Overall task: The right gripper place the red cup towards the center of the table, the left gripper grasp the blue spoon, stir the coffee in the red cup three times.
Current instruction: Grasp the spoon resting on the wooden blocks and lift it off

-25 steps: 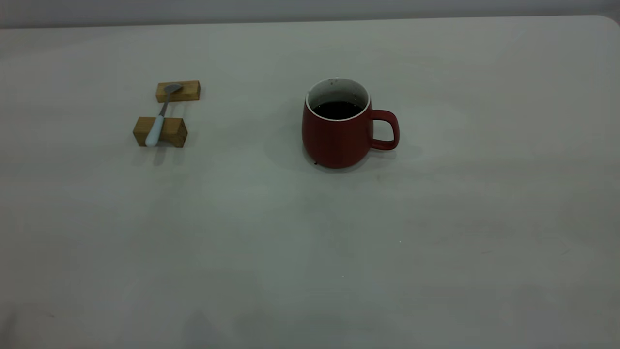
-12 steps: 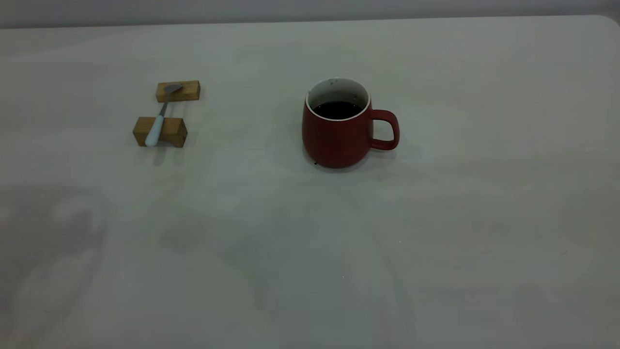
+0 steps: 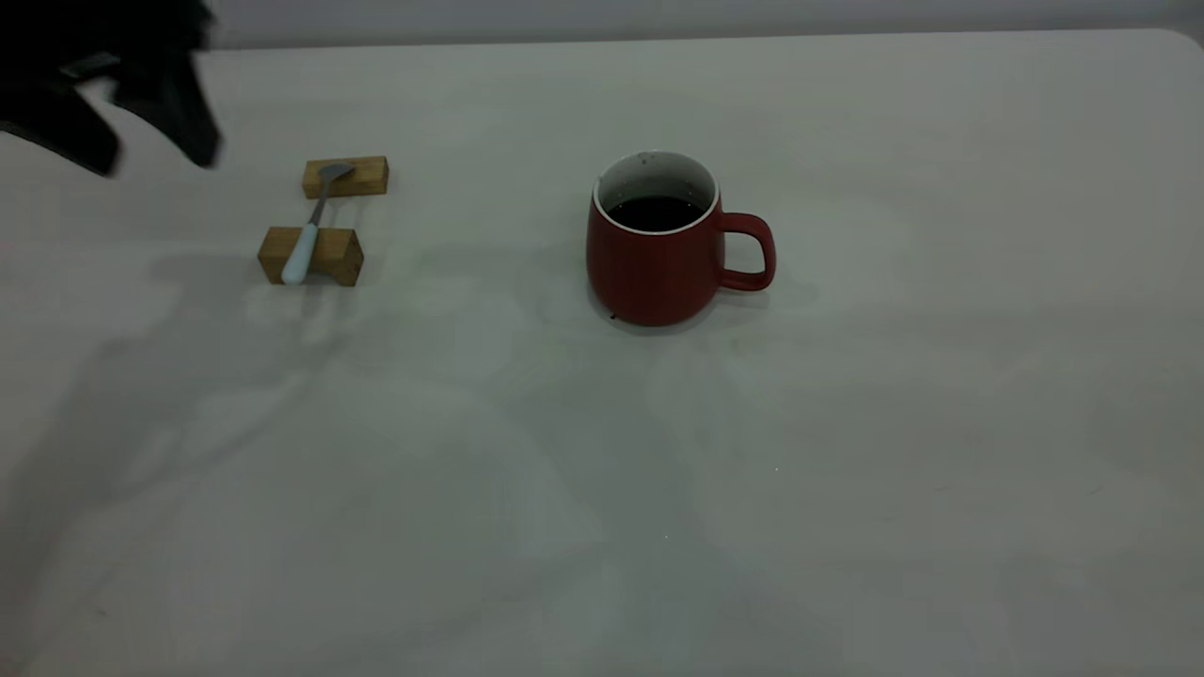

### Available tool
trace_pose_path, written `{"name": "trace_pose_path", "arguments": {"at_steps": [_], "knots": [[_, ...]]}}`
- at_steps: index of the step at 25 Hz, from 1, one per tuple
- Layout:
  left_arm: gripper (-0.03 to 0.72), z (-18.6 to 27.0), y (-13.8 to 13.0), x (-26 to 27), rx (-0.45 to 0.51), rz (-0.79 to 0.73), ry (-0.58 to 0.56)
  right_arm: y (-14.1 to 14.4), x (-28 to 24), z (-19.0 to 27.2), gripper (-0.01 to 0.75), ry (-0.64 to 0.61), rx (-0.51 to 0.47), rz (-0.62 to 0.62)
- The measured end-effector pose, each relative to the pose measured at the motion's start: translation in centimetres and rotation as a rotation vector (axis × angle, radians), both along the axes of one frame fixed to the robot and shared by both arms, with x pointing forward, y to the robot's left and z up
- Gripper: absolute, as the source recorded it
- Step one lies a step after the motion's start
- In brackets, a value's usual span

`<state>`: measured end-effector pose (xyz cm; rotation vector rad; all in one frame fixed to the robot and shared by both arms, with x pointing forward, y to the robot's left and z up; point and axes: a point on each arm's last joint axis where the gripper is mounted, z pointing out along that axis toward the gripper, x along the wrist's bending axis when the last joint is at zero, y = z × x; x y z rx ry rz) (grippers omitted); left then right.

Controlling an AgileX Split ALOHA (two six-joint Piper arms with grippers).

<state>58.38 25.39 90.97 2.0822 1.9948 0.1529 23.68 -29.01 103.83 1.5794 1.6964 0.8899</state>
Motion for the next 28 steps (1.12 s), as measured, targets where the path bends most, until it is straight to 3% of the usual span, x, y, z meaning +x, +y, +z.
{"name": "trace_pose_path", "arguments": {"at_steps": [9,19,24,28], "knots": [[0.638,-6.8,-1.7,3.2,0.012,-0.028,0.101,0.0,0.0,0.0,0.587,0.0,0.002,0.001],[0.598,-10.3,-2.0,4.8,0.009,-0.017,0.136,0.0,0.0,0.0,0.587,0.0,0.002,0.001],[0.488,-11.7,-2.0,5.2,0.009,-0.008,0.121,0.0,0.0,0.0,0.587,0.0,0.002,0.001],[0.3,-12.2,-2.0,5.4,0.01,-0.005,0.103,0.0,0.0,0.0,0.587,0.0,0.002,0.001]]}}
